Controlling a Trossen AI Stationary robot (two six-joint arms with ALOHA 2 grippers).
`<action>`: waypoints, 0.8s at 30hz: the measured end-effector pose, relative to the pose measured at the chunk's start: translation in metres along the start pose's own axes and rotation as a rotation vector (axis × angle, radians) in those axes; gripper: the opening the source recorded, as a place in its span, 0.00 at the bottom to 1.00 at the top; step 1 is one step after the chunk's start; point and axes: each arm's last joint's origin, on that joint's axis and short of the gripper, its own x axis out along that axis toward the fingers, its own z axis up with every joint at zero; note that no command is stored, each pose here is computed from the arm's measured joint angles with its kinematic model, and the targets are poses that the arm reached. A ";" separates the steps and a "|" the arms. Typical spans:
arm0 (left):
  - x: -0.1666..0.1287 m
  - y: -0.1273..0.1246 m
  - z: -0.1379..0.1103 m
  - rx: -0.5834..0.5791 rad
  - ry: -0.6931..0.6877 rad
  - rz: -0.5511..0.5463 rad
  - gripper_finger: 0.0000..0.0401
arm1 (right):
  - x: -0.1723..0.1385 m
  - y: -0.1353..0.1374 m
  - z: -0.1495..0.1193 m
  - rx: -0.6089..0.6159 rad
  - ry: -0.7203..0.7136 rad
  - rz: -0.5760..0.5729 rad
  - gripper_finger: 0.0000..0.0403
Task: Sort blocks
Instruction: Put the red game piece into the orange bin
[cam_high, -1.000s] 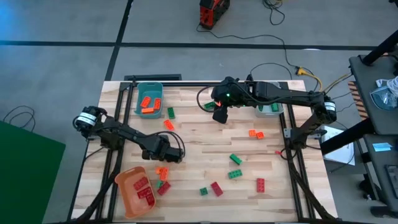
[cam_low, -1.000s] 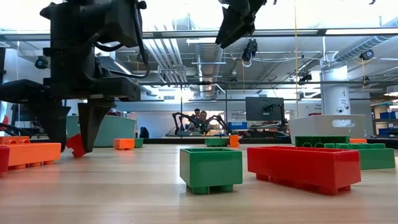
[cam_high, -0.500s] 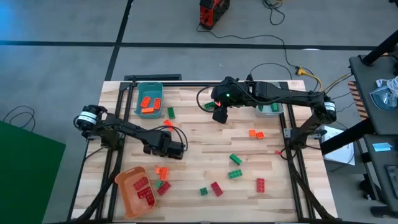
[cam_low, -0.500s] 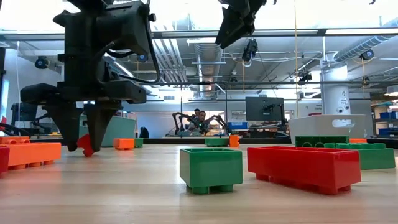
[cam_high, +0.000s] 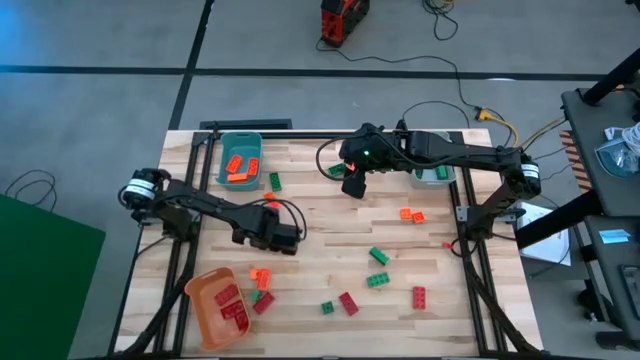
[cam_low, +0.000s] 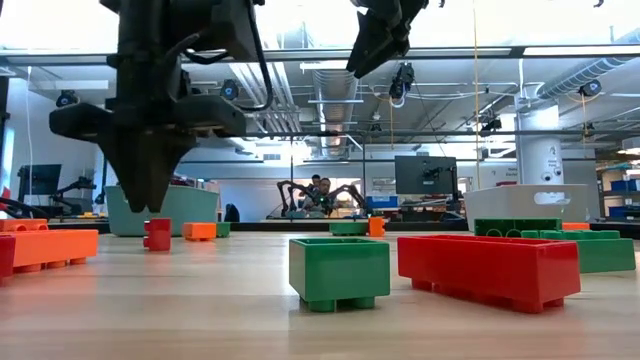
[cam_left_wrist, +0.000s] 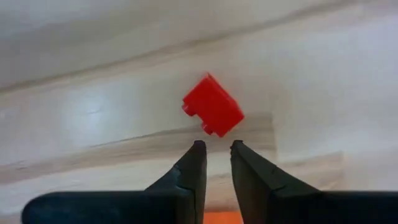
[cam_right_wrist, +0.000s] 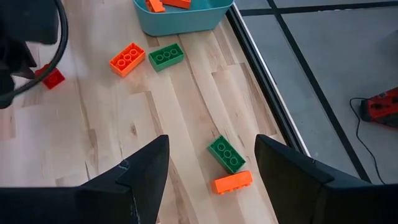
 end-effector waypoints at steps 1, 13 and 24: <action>-0.002 -0.002 0.001 -0.020 -0.010 -0.006 0.13 | 0.000 0.000 0.000 0.000 0.000 0.000 0.57; -0.005 -0.005 0.006 -0.359 -0.055 -0.022 0.38 | 0.000 0.000 0.000 -0.015 0.004 0.001 0.57; 0.015 0.001 0.013 -0.386 -0.118 -0.010 0.46 | 0.000 0.000 -0.001 -0.059 0.006 0.001 0.57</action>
